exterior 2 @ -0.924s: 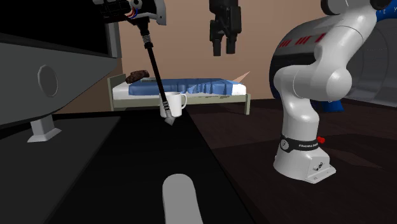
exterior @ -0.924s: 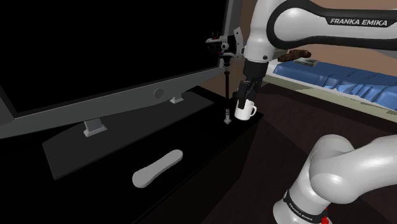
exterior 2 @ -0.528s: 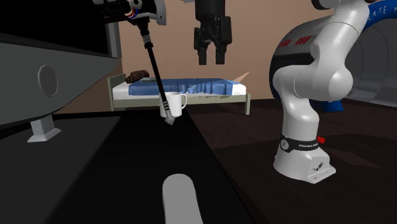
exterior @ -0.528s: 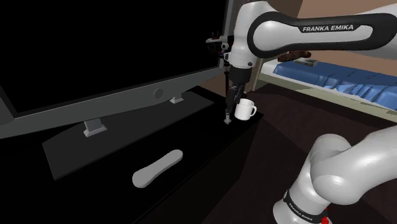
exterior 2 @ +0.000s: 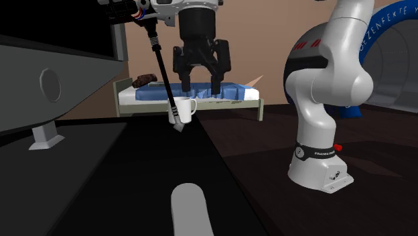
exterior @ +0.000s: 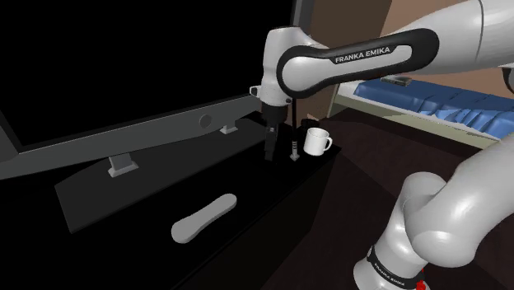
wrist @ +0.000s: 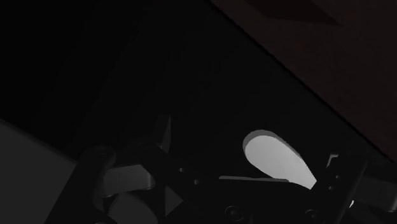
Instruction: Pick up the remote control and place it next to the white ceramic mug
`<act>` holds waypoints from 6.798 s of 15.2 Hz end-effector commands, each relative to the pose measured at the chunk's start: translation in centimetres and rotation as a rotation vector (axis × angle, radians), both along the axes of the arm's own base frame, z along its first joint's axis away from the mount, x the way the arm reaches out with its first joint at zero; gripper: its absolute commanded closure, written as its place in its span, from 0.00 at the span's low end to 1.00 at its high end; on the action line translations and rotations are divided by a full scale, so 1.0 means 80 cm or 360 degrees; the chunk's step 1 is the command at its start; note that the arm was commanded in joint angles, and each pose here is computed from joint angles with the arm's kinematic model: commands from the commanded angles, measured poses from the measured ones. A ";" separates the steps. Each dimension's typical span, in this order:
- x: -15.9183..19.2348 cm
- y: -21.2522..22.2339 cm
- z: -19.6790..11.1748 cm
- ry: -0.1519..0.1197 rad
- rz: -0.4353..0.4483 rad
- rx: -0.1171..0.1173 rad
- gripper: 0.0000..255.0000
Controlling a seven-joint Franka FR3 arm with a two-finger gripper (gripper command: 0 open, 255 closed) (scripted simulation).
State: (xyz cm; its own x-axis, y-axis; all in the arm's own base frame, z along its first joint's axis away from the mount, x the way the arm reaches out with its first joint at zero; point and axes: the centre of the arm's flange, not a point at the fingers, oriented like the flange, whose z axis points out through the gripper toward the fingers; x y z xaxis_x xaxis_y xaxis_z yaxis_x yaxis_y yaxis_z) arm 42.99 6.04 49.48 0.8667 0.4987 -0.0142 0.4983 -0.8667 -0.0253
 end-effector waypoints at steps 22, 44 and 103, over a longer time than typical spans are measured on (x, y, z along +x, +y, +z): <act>0.083 0.260 -0.175 -0.0031 0.1463 0.0029 0.00; 0.082 0.260 -0.205 -0.0031 0.1463 0.0029 1.00; 0.107 -0.168 0.011 -0.0031 0.1463 0.0029 1.00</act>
